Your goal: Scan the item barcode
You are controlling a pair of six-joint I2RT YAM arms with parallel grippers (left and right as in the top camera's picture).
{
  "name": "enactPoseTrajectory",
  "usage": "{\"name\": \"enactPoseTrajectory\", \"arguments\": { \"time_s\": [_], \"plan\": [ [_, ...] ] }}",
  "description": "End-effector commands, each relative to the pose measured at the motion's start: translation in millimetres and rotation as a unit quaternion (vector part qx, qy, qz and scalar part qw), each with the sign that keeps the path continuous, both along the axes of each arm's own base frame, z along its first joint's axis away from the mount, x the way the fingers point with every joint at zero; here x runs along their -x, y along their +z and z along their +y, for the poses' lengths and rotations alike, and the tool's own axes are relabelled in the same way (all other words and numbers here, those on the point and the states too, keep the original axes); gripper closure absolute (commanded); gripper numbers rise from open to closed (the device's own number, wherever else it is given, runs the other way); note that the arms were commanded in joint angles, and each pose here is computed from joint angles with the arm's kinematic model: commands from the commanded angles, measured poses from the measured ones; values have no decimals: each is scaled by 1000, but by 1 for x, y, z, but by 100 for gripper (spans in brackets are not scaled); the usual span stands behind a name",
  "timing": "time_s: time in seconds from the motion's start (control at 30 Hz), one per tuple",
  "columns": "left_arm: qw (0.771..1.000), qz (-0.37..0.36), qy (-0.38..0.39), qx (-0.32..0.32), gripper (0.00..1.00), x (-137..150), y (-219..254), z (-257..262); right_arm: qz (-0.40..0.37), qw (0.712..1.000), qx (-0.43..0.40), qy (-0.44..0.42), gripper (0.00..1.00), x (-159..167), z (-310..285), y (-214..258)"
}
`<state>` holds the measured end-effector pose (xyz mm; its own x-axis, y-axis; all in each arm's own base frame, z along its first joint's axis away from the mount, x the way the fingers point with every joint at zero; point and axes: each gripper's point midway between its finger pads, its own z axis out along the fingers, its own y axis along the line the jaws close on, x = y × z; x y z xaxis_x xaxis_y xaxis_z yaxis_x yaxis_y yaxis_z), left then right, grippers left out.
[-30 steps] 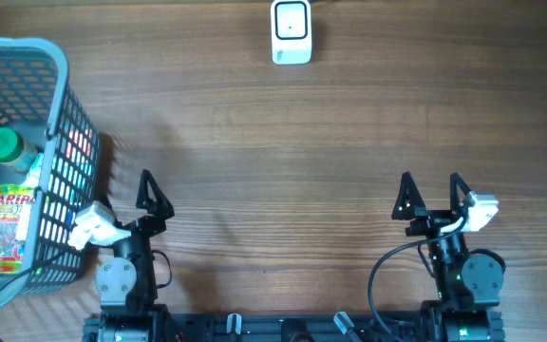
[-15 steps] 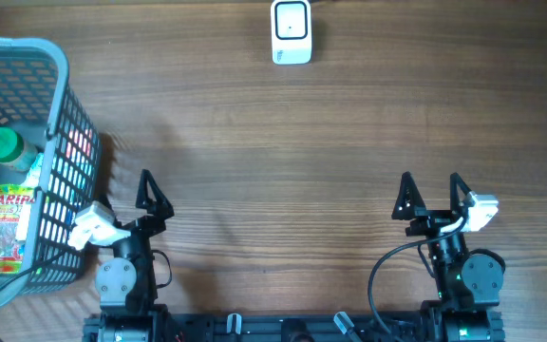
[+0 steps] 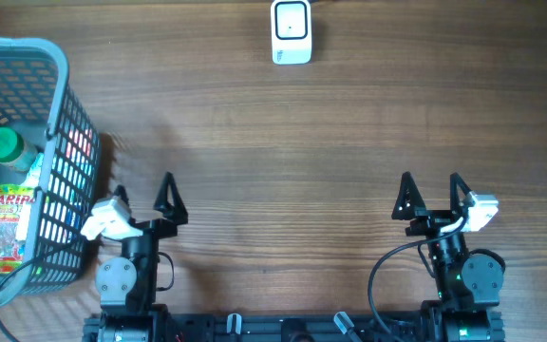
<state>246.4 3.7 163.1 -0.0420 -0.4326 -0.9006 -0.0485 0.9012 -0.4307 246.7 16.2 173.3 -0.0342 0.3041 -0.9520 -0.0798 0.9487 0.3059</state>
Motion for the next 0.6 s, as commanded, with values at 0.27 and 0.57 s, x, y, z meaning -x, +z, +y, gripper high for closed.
{"name": "enactPoseTrajectory", "arguments": {
  "time_s": [0.27,0.57],
  "plan": [
    [989,-13,-139,-41,0,17,77,-46,-2,1000,-4,-7,0,0,-2,1],
    [973,87,-206,-53,0,-11,183,-66,-2,1000,-4,-7,0,0,-2,1]
  ]
}}
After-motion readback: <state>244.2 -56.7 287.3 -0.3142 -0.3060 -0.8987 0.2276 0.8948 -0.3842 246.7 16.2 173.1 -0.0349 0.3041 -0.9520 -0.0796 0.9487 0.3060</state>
